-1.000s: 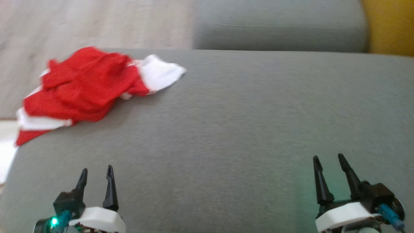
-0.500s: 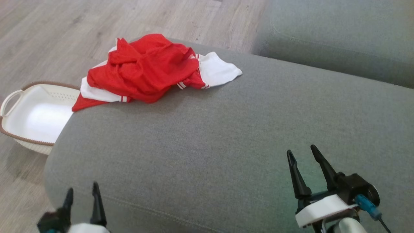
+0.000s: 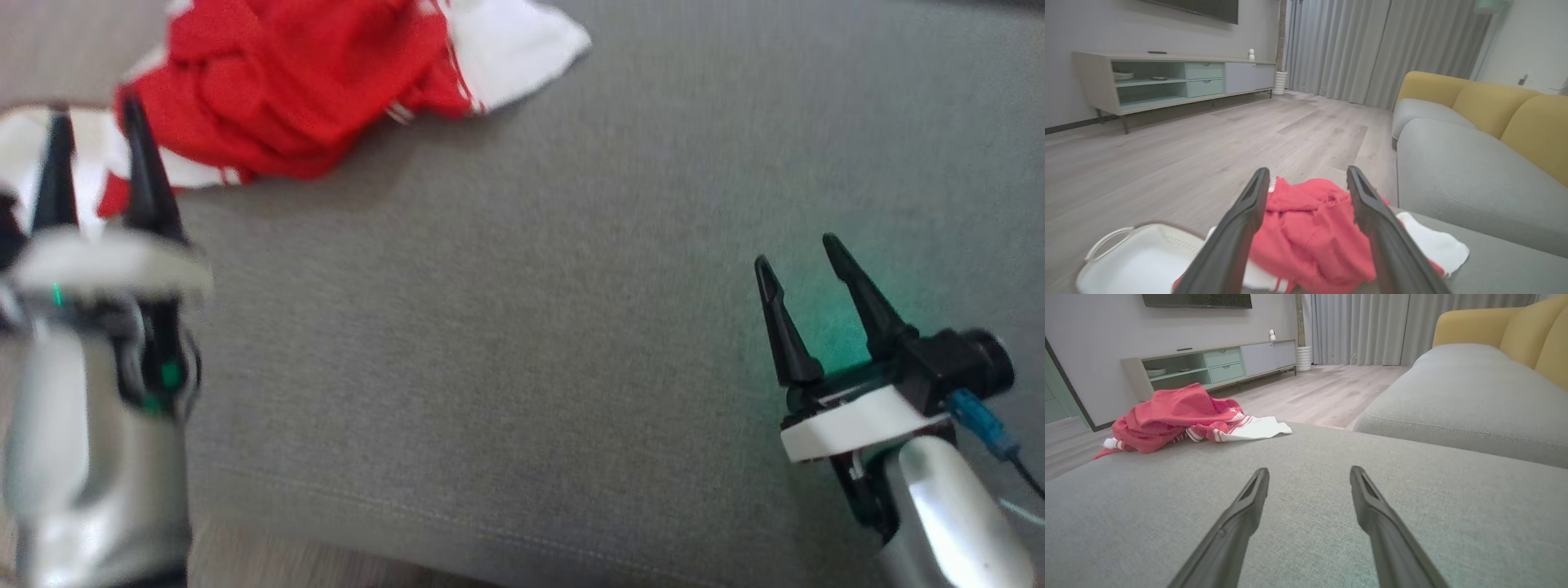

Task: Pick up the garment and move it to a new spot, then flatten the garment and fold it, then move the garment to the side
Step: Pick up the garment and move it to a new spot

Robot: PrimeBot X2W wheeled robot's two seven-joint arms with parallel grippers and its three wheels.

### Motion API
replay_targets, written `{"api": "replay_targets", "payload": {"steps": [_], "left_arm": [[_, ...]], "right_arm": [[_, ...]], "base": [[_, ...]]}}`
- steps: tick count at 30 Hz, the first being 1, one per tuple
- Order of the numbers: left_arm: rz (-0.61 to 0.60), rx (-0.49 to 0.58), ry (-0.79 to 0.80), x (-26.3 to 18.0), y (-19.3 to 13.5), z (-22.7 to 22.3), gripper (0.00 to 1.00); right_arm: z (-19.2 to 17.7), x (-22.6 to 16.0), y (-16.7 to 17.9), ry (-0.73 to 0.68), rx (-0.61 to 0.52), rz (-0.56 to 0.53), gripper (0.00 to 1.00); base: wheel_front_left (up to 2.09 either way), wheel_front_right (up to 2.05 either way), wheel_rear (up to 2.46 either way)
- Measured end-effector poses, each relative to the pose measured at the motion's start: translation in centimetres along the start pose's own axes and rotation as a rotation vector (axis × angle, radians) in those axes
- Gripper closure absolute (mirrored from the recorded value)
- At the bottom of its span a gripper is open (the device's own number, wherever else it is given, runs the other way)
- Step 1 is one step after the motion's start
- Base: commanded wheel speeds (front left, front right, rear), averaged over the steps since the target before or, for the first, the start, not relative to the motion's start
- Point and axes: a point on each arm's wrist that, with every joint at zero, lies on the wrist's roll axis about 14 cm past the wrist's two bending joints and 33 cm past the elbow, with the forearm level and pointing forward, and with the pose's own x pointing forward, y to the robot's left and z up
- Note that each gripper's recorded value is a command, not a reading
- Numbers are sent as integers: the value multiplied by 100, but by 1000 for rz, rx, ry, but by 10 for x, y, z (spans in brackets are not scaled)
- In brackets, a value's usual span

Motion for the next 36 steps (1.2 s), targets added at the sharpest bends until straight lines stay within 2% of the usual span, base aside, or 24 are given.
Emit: {"api": "replay_targets", "payload": {"steps": [3,7,9,10,16,17,18,19,24,28,32,36], "left_arm": [[-26,13,58,38,-16,-15,0],[-17,40,243,63,-21,-69,0],[-13,48,288,66,-22,-84,0],[-18,57,360,69,-27,-107,0],[-74,111,495,67,-41,-146,0],[-71,114,519,64,-40,-152,35],[-69,122,541,60,-38,-156,85],[-66,133,554,58,-35,-159,100],[-70,187,502,59,-24,-142,100],[-97,183,378,76,-25,-95,100],[-165,155,234,93,-43,-33,100],[-272,96,128,93,-80,28,100]], "right_arm": [[-25,4,-6,51,14,11,0],[-52,4,-9,105,40,22,0],[-54,5,-11,107,41,22,0],[-54,6,-17,100,39,14,0],[-53,1,-25,100,22,-2,0],[-52,-1,-26,100,16,-4,0],[-51,-2,-27,101,10,-6,0],[-49,-4,-28,101,6,-10,0],[-32,-9,-26,71,3,-28,0],[-16,-18,-21,41,13,-52,0],[-8,-36,-13,33,31,-81,0],[7,-50,-10,2,26,-110,0]], "base": [[0,0,0],[0,0,0],[0,0,0],[0,0,0],[0,0,0],[0,0,0],[0,0,0],[0,0,0],[0,0,0],[0,0,0],[0,0,0],[0,0,0]]}}
